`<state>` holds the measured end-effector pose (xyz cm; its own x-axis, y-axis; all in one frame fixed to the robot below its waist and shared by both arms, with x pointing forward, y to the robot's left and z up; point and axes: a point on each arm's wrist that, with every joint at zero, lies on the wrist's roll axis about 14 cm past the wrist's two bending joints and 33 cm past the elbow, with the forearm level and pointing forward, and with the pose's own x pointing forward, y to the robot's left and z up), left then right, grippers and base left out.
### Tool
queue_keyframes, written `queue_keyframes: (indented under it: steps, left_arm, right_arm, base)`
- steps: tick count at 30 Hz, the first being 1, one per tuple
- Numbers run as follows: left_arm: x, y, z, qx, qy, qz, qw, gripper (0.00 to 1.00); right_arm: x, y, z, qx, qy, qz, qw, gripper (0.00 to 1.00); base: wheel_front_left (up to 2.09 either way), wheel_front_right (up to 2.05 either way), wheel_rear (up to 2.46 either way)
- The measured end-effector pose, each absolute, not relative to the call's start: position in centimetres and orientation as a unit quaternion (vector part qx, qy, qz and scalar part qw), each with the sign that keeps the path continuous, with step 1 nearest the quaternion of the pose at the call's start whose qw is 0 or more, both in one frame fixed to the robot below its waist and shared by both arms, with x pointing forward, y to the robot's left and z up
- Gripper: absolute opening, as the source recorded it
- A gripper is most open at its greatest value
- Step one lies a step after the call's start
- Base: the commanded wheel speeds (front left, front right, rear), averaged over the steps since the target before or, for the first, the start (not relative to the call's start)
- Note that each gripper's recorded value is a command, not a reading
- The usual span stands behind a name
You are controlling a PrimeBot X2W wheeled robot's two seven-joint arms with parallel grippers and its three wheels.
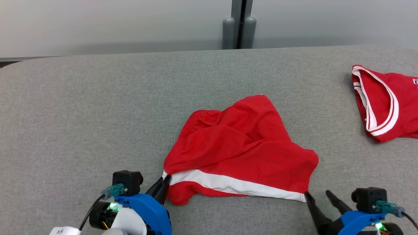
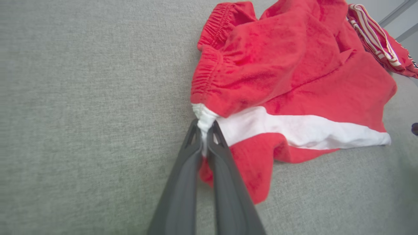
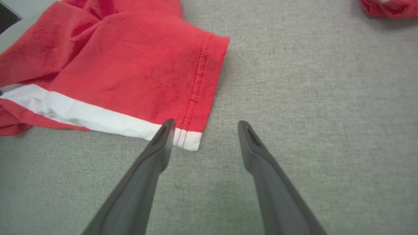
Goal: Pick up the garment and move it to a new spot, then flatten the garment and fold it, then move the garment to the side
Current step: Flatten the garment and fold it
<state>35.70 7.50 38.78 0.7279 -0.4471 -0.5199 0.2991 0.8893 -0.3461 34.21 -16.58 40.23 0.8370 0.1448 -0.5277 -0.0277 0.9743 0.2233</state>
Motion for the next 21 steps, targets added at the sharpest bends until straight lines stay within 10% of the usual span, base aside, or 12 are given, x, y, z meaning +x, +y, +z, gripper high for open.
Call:
queue_keyframes:
  steps: [18,21]
  left_arm:
    - [36.1,8.6,38.9,-0.128,0.301,-0.184,0.927,0.00]
    - [36.1,8.6,38.8,-0.129,0.302,-0.185,0.926,0.00]
  right_arm:
    - [34.4,-12.9,36.9,0.084,0.370,0.103,0.919,1.00]
    - [34.5,-13.0,36.7,0.083,0.375,0.101,0.918,0.34]
  base:
    - [0.00,0.00,0.00]
    - [0.00,0.00,0.00]
